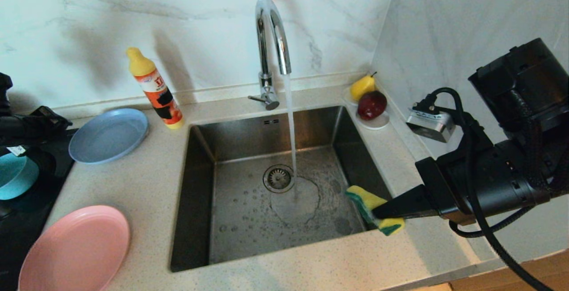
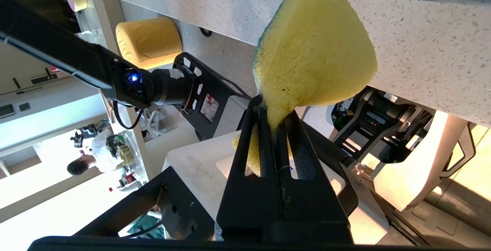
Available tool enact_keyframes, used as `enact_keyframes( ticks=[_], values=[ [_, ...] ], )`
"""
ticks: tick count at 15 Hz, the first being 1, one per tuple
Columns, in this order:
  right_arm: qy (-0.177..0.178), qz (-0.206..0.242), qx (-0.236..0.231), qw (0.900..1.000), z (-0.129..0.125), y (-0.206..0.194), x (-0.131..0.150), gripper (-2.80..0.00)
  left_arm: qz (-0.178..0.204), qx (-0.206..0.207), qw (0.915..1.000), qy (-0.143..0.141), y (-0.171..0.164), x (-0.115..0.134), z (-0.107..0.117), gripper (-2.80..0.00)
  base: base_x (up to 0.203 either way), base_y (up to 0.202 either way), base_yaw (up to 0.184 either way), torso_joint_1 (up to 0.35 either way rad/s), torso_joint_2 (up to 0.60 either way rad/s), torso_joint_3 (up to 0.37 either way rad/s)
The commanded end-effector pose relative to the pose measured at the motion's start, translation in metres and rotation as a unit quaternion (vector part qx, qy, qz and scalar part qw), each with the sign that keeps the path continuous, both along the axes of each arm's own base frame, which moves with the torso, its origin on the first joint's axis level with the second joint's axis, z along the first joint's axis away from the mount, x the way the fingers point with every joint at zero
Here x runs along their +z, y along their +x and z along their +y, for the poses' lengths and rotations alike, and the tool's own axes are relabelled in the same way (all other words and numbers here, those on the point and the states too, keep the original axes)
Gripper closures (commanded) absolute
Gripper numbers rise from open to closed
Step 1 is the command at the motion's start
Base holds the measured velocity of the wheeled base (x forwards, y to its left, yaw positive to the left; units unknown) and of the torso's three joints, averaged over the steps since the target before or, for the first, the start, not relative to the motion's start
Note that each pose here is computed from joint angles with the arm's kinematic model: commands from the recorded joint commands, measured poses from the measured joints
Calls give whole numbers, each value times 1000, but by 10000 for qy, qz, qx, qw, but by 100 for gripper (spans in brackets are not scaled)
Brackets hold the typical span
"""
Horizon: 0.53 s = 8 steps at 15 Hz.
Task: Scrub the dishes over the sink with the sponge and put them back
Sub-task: Wash the plate
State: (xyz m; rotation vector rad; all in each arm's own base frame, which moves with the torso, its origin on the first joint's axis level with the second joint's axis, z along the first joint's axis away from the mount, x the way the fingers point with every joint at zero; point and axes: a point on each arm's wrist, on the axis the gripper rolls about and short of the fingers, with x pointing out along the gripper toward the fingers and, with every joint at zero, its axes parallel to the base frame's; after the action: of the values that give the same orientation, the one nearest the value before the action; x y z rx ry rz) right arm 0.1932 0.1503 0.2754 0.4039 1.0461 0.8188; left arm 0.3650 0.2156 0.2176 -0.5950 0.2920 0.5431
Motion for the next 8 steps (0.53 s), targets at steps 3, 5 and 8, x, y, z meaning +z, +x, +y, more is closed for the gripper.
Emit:
enact_keyframes(
  ticks=[3,5,8],
  values=[
    [31,-2,2,10000,-2,-3,2,0,-10,-25,9999,103,-44,52,-25,0,0,0,0,0,0,0],
    [34,-13,-4,10000,-2,-3,3,0,491,-129,9987,107,-60,50,-33,0,0,0,0,0,0,0],
    [32,-19,-22,10000,-4,-5,3,0,1339,-432,9899,194,-80,18,-43,0,0,0,0,0,0,0]
  ],
)
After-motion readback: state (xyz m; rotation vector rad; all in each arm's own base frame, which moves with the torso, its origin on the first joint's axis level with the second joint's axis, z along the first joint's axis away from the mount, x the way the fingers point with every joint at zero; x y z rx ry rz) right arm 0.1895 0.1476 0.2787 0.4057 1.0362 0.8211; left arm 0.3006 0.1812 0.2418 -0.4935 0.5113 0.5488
